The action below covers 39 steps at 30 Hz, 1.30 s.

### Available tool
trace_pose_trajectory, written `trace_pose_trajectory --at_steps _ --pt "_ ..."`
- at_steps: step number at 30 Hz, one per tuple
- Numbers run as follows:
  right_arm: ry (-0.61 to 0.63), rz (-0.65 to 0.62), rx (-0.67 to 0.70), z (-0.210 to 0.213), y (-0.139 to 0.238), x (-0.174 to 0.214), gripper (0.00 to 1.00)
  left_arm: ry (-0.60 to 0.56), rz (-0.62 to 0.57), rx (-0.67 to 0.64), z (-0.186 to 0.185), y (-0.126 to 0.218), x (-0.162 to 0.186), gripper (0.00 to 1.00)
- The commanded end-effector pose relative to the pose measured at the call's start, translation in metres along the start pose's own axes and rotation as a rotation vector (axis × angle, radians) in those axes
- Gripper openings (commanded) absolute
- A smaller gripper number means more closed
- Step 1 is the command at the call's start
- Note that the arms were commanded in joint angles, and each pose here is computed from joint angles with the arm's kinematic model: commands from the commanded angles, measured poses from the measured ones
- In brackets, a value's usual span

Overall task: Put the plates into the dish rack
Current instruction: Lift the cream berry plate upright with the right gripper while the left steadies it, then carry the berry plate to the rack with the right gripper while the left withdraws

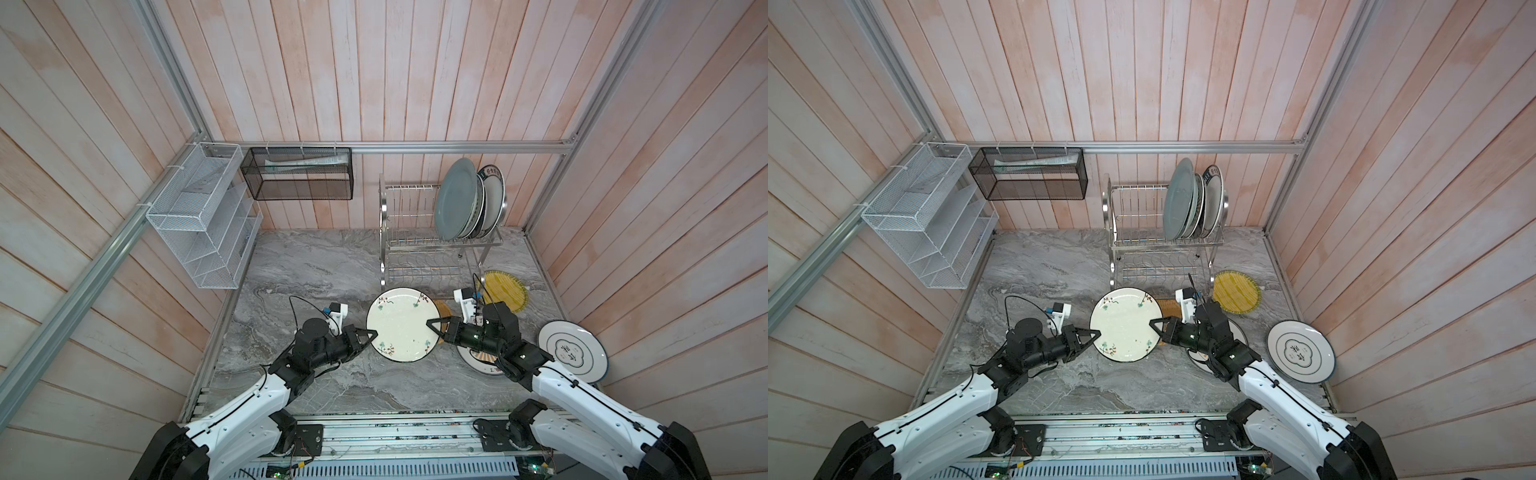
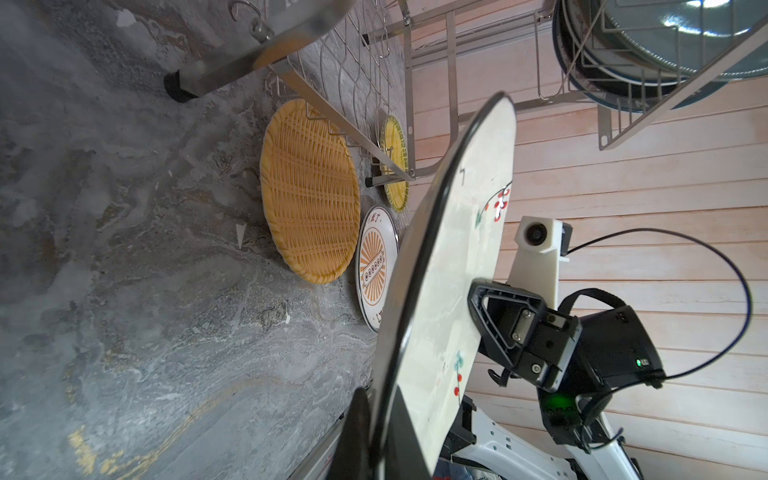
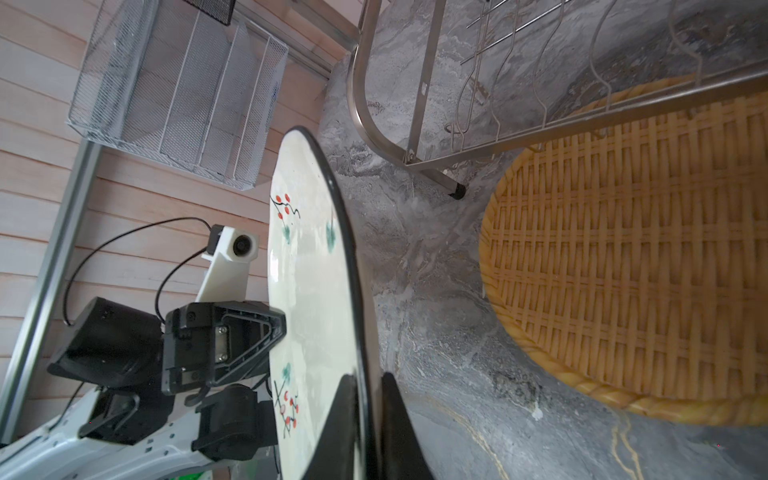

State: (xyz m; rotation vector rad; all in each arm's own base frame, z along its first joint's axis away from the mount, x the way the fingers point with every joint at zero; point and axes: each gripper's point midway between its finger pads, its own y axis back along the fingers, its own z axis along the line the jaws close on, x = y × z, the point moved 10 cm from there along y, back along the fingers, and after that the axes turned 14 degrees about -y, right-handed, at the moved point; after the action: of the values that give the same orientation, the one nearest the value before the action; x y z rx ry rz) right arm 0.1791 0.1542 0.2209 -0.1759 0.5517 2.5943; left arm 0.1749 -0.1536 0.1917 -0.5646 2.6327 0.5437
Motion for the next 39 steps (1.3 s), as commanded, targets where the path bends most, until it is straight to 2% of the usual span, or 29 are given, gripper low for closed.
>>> trace_pose_trajectory --at_steps 1,3,6,7,8,12,13,17,21,29,33,36,39 --pt "0.008 -0.013 -0.041 0.005 0.0 0.0 0.05 -0.086 -0.084 0.111 -0.021 0.002 -0.014 0.0" --pt "0.001 -0.017 -0.048 0.005 0.0 0.0 0.0 -0.089 -0.084 0.106 -0.021 0.002 -0.013 0.0" --pt "-0.011 -0.031 -0.046 0.005 0.001 0.0 0.0 -0.097 -0.088 0.093 -0.02 0.003 -0.013 0.0" --pt "-0.015 -0.044 -0.043 0.005 0.002 -0.001 0.0 -0.1 -0.091 0.085 -0.02 0.003 -0.013 0.09" --pt "-0.019 -0.062 -0.034 0.004 0.003 -0.001 0.0 -0.102 -0.095 0.076 -0.019 0.004 -0.013 0.26" --pt "-0.029 -0.153 0.0 0.004 0.015 -0.004 0.0 -0.148 -0.133 0.06 -0.025 0.011 -0.017 0.78" --pt "-0.028 -0.175 0.002 0.006 0.02 -0.004 0.0 -0.166 -0.146 0.053 -0.027 0.014 -0.017 1.0" --pt "0.027 -0.239 0.004 0.028 0.039 -0.009 0.0 -0.249 -0.22 0.0 -0.037 0.034 -0.024 1.0" --pt "0.101 -0.225 -0.044 0.057 0.052 -0.013 0.0 -0.369 -0.286 -0.034 -0.054 0.056 -0.035 1.0" --pt "0.289 -0.136 -0.259 0.128 0.073 -0.017 0.0 -0.615 -0.371 -0.196 -0.075 0.089 -0.053 1.0" --pt "0.351 -0.133 -0.344 0.165 0.079 -0.026 0.0 -0.706 -0.39 -0.203 -0.082 0.092 -0.057 1.0" --pt "0.395 -0.179 -0.371 0.195 0.083 -0.038 0.0 -0.763 -0.4 -0.201 -0.085 0.092 -0.059 1.0" --pt "0.431 -0.288 -0.357 0.225 0.092 -0.054 0.0 -0.824 -0.427 -0.18 -0.084 0.093 -0.056 1.0"
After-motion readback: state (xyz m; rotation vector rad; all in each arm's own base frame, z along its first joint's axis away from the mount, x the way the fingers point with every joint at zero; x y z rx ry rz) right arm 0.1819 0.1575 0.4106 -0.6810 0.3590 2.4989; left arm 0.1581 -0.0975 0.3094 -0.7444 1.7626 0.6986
